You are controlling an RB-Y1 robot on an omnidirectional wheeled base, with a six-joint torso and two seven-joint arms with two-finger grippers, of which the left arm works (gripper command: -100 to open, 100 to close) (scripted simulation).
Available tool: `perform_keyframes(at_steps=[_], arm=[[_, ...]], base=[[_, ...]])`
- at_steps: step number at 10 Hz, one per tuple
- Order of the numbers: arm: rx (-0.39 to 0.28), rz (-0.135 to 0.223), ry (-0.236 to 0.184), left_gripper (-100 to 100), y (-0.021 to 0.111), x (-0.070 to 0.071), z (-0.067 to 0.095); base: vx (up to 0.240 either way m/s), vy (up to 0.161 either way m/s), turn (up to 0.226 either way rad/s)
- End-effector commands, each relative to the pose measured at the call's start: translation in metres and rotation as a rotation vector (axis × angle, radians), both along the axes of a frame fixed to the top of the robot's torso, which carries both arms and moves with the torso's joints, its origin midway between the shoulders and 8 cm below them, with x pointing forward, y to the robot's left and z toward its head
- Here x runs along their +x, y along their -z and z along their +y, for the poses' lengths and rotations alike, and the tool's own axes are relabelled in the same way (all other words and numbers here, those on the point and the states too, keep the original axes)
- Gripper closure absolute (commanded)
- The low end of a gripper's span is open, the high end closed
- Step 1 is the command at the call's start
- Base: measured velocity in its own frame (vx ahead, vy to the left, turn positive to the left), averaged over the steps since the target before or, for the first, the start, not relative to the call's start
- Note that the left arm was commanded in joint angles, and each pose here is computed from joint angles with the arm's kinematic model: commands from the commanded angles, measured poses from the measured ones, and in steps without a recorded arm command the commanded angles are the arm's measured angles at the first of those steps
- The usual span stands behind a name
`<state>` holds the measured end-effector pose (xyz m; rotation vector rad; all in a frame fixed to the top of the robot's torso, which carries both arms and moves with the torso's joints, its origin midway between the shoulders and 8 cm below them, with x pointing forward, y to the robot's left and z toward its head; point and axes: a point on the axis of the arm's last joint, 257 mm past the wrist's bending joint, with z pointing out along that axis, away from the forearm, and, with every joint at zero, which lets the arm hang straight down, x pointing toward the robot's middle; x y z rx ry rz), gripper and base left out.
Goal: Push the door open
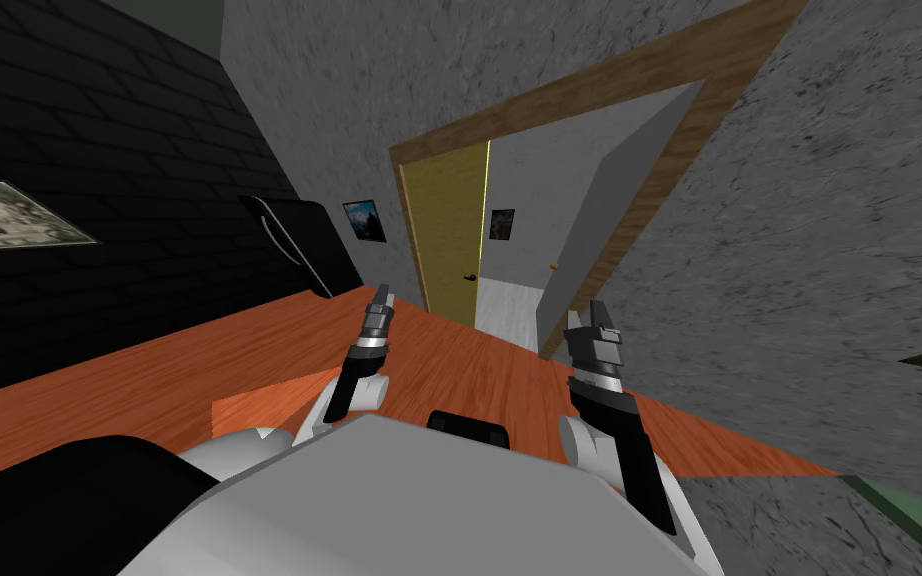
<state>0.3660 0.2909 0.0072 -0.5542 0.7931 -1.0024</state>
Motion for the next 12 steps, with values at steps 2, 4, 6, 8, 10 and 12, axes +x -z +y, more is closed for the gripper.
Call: perform_keyframes(at_steps=[2, 4, 6, 8, 10, 12], arm=[[-0.007, 0.025, 0.019, -100, 0.017, 0.011, -0.002], [-0.012, 0.041, 0.031, -100, 0.028, 0.018, -0.004], [-0.019, 0.061, 0.045, -100, 0.041, 0.026, -0.005], [-0.024, 0.076, 0.055, -100, 0.051, 0.032, -0.007], [-0.031, 0.093, 0.067, -100, 0.063, 0.038, -0.009], [-0.037, 0.109, 0.078, -100, 0.074, 0.044, -0.010]], base=[[0.117, 0.007, -0.009], [0.146, 0.018, -0.008], [0.132, 0.002, -0.008], [0.110, 0.012, -0.009], [0.123, 0.018, -0.009], [0.072, -0.001, -0.006]])
